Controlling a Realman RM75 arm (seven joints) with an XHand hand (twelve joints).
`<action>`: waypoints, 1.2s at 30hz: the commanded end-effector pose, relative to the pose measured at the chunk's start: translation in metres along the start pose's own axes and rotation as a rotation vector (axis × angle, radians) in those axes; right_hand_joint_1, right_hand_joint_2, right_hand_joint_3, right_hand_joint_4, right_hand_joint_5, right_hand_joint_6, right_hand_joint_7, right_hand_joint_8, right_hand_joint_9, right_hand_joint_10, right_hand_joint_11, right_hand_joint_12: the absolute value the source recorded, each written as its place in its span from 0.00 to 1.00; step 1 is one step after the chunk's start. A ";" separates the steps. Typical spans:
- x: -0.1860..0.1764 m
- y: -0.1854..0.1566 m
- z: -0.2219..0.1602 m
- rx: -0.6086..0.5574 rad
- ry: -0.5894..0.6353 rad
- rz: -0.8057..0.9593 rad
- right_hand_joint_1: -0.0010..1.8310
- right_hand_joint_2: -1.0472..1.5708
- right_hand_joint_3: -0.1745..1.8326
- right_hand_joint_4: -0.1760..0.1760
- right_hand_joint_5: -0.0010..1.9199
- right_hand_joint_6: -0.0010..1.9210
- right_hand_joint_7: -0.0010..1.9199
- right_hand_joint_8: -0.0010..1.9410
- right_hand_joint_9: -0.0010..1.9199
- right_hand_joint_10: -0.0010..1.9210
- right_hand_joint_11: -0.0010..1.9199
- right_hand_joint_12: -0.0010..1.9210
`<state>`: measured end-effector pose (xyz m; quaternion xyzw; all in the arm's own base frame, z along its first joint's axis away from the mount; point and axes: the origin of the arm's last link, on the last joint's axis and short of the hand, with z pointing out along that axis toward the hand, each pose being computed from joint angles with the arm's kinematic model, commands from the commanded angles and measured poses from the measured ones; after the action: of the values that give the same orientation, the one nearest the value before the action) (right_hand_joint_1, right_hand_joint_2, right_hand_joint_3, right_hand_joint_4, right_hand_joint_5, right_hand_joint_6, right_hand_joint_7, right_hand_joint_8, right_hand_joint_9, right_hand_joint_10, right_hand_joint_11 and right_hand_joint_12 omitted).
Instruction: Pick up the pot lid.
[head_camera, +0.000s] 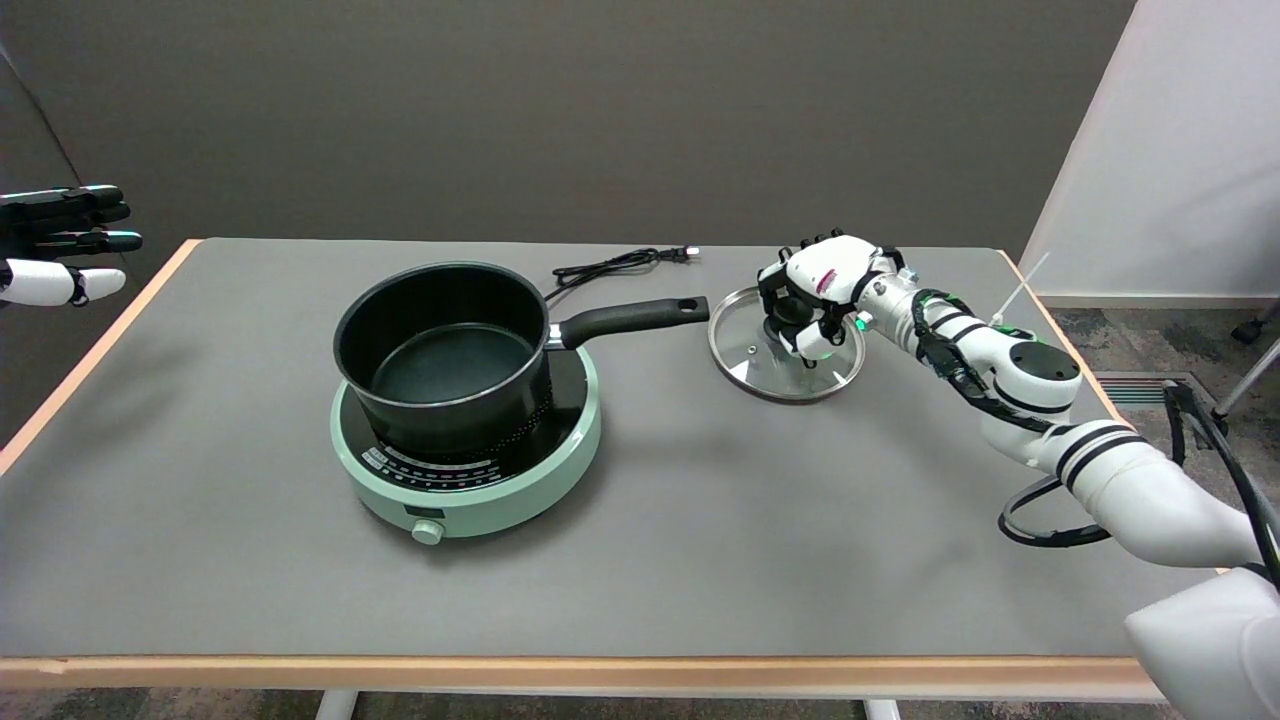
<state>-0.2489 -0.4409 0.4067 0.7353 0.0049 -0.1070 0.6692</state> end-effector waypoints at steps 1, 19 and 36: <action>-0.001 0.002 -0.001 -0.005 0.004 0.003 0.73 0.77 0.33 1.00 0.33 0.65 0.43 0.71 0.42 0.66 0.28 0.79; 0.003 0.004 -0.002 -0.014 0.015 0.096 0.73 0.76 0.38 1.00 0.27 0.68 0.41 0.77 0.38 0.86 0.24 0.85; 0.005 0.007 -0.006 -0.026 0.043 0.232 0.74 0.72 0.43 1.00 0.28 0.71 0.44 0.73 0.40 0.92 0.39 0.88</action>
<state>-0.2439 -0.4396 0.4108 0.7296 -0.0344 -0.0537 0.6809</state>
